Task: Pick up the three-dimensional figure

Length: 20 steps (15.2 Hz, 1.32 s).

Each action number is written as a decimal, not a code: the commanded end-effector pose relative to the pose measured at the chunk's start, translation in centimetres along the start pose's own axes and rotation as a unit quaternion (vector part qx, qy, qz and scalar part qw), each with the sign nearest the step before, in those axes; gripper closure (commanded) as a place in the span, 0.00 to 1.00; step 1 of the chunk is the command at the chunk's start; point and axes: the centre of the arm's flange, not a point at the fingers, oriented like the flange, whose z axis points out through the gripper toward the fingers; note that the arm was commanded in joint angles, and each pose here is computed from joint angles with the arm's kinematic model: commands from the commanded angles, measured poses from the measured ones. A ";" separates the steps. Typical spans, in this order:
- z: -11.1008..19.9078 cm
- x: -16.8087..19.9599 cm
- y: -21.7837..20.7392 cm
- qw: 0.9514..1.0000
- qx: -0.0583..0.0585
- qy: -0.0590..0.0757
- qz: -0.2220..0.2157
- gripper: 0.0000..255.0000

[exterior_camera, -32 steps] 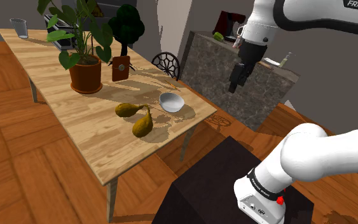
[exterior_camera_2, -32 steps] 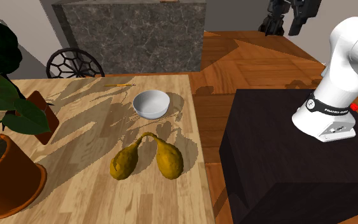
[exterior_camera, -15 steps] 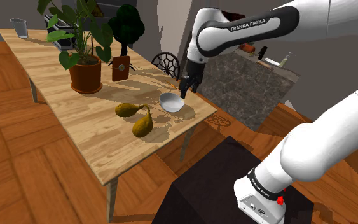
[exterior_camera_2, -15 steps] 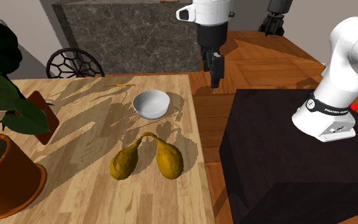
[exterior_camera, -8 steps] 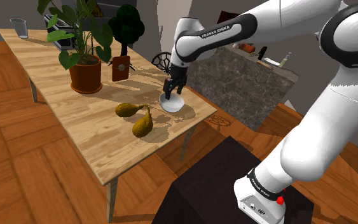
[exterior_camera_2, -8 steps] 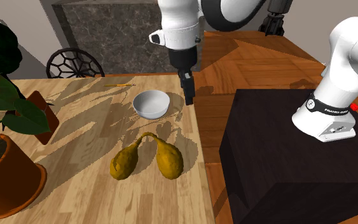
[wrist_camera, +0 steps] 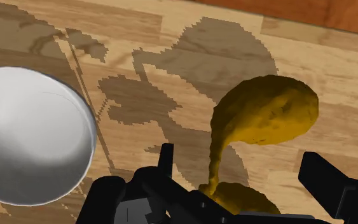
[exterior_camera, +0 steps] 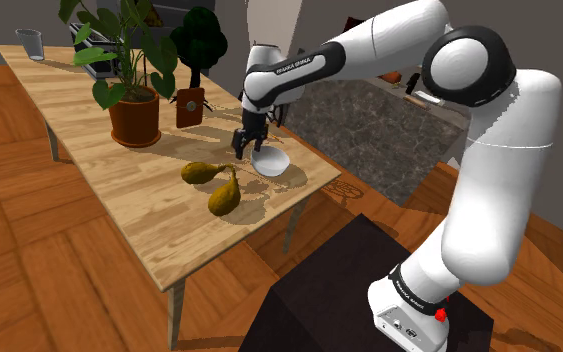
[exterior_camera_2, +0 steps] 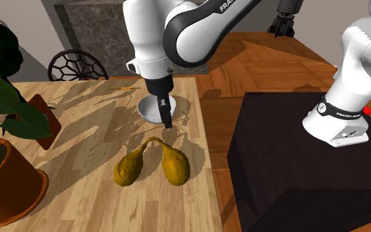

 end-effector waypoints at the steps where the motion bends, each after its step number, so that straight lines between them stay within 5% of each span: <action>1: 1.5 2.3 -0.2 1.000 0.002 0.001 -0.003 0.00; 5: 4.2 6.7 -0.2 1.000 0.007 0.002 -0.008 0.00; 15: 8.3 7.3 -0.1 1.000 0.007 0.002 -0.008 0.00; 16: 8.3 7.3 -0.1 1.000 0.007 0.002 -0.008 1.00; 20: 8.4 7.3 -0.1 1.000 0.007 0.002 -0.008 1.00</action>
